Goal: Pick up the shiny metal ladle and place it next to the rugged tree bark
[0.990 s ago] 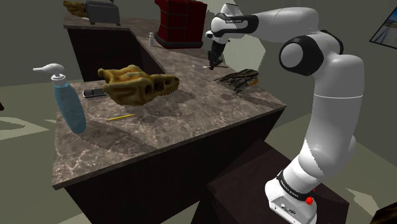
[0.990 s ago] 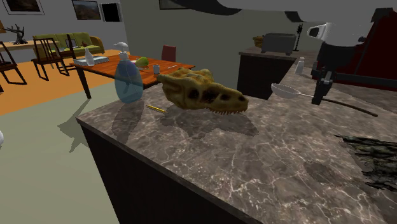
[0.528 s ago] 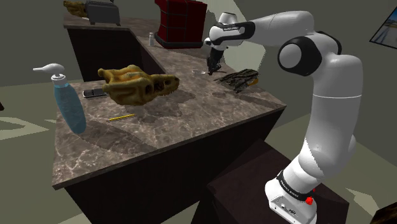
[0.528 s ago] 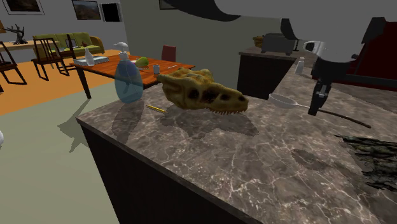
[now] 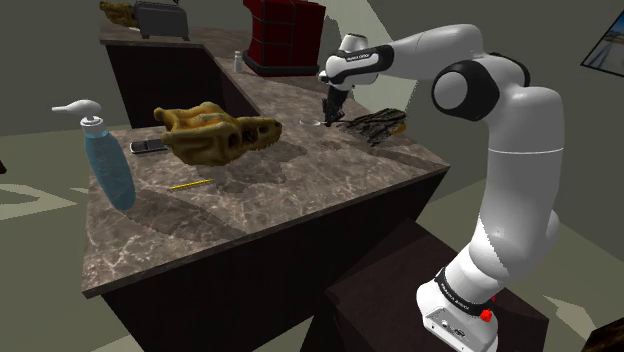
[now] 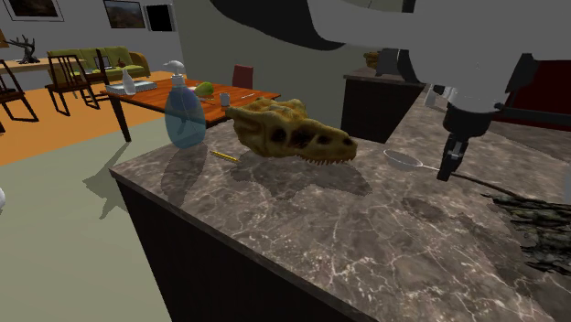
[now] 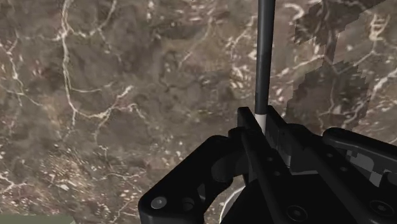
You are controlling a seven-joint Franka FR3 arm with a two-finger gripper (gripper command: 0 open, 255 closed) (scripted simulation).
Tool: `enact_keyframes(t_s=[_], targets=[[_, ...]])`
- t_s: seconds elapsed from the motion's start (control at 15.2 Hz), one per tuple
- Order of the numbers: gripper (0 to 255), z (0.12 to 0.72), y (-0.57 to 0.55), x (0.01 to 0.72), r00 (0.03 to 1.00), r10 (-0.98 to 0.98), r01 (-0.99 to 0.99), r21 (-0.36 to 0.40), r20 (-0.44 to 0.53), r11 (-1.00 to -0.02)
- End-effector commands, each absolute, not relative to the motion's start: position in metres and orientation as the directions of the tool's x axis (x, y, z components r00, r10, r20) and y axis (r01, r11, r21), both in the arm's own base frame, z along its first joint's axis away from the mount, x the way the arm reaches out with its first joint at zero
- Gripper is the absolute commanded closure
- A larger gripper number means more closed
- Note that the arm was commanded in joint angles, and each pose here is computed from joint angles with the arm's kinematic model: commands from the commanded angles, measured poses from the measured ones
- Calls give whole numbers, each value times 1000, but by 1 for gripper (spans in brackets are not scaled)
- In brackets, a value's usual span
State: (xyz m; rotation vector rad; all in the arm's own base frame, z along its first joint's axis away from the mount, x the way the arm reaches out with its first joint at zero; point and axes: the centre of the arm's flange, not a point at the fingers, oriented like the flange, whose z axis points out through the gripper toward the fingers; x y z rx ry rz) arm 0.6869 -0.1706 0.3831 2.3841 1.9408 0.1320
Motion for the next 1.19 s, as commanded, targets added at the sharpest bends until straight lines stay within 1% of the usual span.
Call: enact_keyframes(t_s=[0.0,0.26,0.79,0.86,1.12], targets=[[255,372,-171,686,202,979,974,104,25,-203],[255,350,-171,686,202,979,974,104,25,-203],[255,350,-171,686,202,979,974,104,26,-203],[0,350,-171,685,202,979,974,104,25,-203],[0,351,-169,686,202,979,974,104,25,-203]])
